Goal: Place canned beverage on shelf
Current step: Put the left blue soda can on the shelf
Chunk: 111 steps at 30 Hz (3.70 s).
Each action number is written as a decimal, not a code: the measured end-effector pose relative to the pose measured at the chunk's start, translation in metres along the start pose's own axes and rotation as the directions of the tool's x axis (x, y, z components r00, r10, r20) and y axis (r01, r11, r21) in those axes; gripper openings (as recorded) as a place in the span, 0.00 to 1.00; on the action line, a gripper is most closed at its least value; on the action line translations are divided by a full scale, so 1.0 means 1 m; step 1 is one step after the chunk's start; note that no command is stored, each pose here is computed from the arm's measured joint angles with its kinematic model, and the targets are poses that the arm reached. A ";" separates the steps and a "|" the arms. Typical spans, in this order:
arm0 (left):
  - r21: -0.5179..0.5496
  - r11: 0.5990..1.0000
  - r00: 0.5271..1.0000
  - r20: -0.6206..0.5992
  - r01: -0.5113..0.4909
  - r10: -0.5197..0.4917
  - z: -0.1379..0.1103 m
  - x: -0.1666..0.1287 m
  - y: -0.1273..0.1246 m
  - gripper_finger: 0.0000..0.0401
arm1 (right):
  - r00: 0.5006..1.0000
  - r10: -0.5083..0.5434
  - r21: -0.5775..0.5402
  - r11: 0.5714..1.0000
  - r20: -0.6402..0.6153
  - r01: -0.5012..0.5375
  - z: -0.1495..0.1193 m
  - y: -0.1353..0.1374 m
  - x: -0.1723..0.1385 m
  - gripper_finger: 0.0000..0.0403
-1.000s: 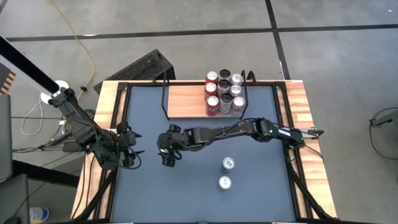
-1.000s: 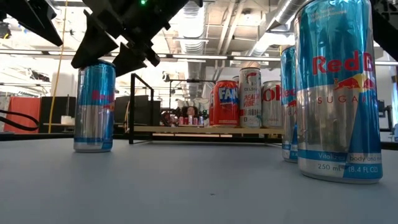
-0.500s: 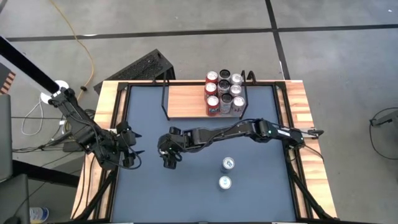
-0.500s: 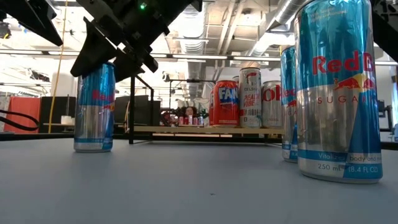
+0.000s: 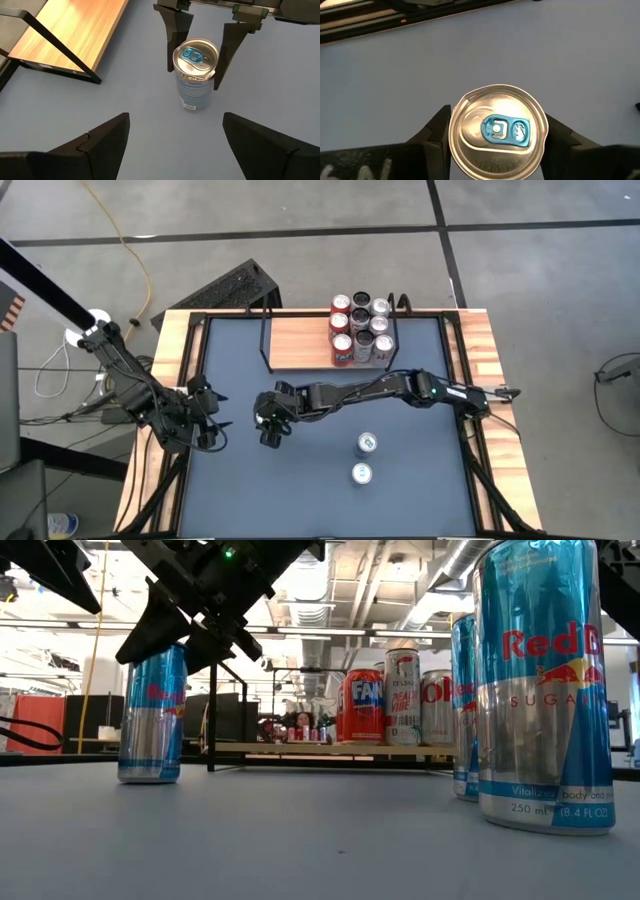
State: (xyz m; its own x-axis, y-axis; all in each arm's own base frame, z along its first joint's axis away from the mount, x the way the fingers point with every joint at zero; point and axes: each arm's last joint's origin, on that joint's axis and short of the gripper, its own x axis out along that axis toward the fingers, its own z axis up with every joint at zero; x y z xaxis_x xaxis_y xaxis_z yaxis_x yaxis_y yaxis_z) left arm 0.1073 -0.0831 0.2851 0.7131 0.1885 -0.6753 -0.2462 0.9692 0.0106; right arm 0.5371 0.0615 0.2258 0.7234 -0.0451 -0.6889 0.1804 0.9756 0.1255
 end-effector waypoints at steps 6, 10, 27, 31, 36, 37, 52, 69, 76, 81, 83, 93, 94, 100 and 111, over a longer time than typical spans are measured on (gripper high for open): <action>0.000 1.000 1.000 0.004 -0.003 0.003 0.000 0.000 0.000 0.78 | 0.999 -0.044 0.048 0.998 0.003 0.044 0.003 -0.003 -0.005 0.48; -0.001 1.000 1.000 0.008 -0.007 0.007 0.000 0.000 0.000 0.78 | 0.998 -0.060 0.062 0.996 0.014 0.059 0.016 -0.007 -0.016 0.49; 0.002 1.000 0.999 0.025 -0.027 0.027 0.001 0.000 0.001 0.78 | 0.955 -0.295 0.262 0.925 0.040 0.275 0.057 -0.067 -0.100 0.49; 0.005 0.999 0.998 0.044 -0.043 0.042 0.001 0.000 0.001 0.78 | 0.940 -0.338 0.312 0.899 0.052 0.306 0.068 -0.096 -0.122 0.49; 0.008 0.999 0.997 0.052 -0.049 0.049 0.001 0.000 0.002 0.78 | 0.914 -0.404 0.363 0.856 0.026 0.368 0.071 -0.141 -0.122 0.50; 0.008 0.999 0.997 0.052 -0.049 0.049 0.001 0.000 0.002 0.78 | 0.910 -0.414 0.372 0.848 0.019 0.378 0.072 -0.150 -0.122 0.50; -0.014 0.998 0.996 0.067 -0.060 0.061 0.002 0.000 0.002 0.78 | 0.833 -0.552 0.444 0.738 -0.037 0.509 0.067 -0.240 -0.126 0.50; -0.058 0.994 0.988 0.115 -0.097 0.103 0.003 0.000 0.003 0.78 | 0.793 -0.607 0.493 0.676 -0.050 0.548 0.037 -0.287 -0.093 0.51; -0.086 0.990 0.983 0.136 -0.110 0.121 0.004 -0.001 0.004 0.78 | 0.788 -0.612 0.487 0.668 -0.072 0.563 0.035 -0.289 -0.094 0.51; -0.101 0.989 0.982 0.141 -0.111 0.125 0.004 -0.001 0.004 0.78 | 0.780 -0.615 0.467 0.658 -0.118 0.590 0.030 -0.289 -0.094 0.51; -0.109 0.987 0.980 0.148 -0.116 0.131 0.004 -0.001 0.004 0.78 | 0.779 -0.616 0.467 0.658 -0.118 0.591 0.030 -0.289 -0.094 0.51; -0.135 0.982 0.973 0.173 -0.130 0.152 0.005 -0.001 0.005 0.78 | 0.780 -0.619 0.483 0.657 -0.094 0.579 0.023 -0.291 -0.085 0.52; -0.136 0.982 0.973 0.173 -0.130 0.152 0.005 -0.001 0.005 0.78 | 0.780 -0.619 0.486 0.657 -0.090 0.577 0.023 -0.291 -0.084 0.52; -0.139 0.982 0.973 0.173 -0.129 0.152 0.005 -0.001 0.005 0.78 | 0.782 -0.619 0.493 0.660 -0.071 0.567 0.025 -0.290 -0.083 0.54; -0.138 0.982 0.973 0.173 -0.130 0.153 0.005 -0.001 0.005 0.78 | 0.765 -0.634 0.481 0.638 -0.117 0.602 0.021 -0.289 -0.085 0.55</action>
State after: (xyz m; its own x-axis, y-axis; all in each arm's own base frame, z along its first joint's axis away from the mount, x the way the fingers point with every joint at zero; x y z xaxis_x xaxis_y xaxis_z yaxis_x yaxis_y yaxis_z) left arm 0.1088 -0.0779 0.2893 0.7697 0.3596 -0.5275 -0.4254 0.9050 -0.0038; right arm 0.4375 -0.2213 0.2624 0.3614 -0.6275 -0.6897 0.8706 0.4920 0.0086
